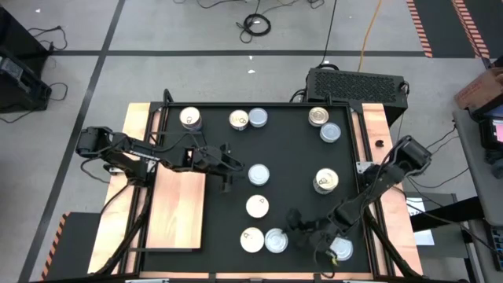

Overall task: Stack canned seafood by type on shelf
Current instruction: Put the green tuna can on the shelf

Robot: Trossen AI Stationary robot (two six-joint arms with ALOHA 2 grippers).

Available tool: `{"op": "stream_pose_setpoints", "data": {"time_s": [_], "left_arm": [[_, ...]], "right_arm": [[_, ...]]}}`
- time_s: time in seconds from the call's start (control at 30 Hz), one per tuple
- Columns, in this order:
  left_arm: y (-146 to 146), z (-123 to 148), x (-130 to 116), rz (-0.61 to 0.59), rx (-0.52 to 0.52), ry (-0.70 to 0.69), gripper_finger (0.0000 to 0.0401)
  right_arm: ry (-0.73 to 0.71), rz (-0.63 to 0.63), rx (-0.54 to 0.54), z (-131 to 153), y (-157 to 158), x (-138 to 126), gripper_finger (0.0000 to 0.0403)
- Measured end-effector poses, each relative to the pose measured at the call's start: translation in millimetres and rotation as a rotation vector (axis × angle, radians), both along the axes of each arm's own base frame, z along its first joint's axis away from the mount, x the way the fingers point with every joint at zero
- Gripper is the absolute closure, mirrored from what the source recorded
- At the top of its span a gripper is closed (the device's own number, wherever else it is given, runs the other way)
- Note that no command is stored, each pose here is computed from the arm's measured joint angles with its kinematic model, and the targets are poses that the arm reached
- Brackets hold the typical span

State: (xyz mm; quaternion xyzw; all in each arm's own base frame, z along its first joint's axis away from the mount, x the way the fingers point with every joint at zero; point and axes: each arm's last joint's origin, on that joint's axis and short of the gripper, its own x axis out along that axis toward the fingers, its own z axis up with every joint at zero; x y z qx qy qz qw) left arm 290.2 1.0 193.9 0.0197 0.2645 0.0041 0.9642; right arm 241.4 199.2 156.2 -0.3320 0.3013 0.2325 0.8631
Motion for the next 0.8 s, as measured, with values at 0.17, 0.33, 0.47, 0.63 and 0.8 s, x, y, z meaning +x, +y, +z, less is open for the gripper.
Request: {"op": "stream_pose_setpoints", "data": {"time_s": [0.17, 0.33, 0.47, 0.63, 0.8], "left_arm": [[-0.3, 0.4, 0.2, 0.019, 0.011, -0.004, 0.0168], [-0.4, 0.2, 0.1, 0.019, 0.01, -0.003, 0.0168], [-0.9, -0.4, -0.2, 0.006, 0.002, 0.005, 0.0168], [-1.1, -0.6, -0.4, 0.003, 0.001, 0.008, 0.0168], [-0.9, -0.8, -0.5, 0.007, 0.003, 0.01, 0.0168]], "right_arm": [[-0.018, -0.032, -0.07, -12.0, 1.5, 2.8, 0.0085], [-0.053, 0.003, -0.074, -9.4, 3.6, 4.7, 0.0085], [-0.002, 0.067, -0.041, -14.6, 7.8, 2.3, 0.0085], [-0.006, 0.095, -0.055, -30.9, 16.9, 3.1, 0.0085], [-0.112, -0.002, -0.192, -29.0, 14.1, 5.7, 0.0085]]}}
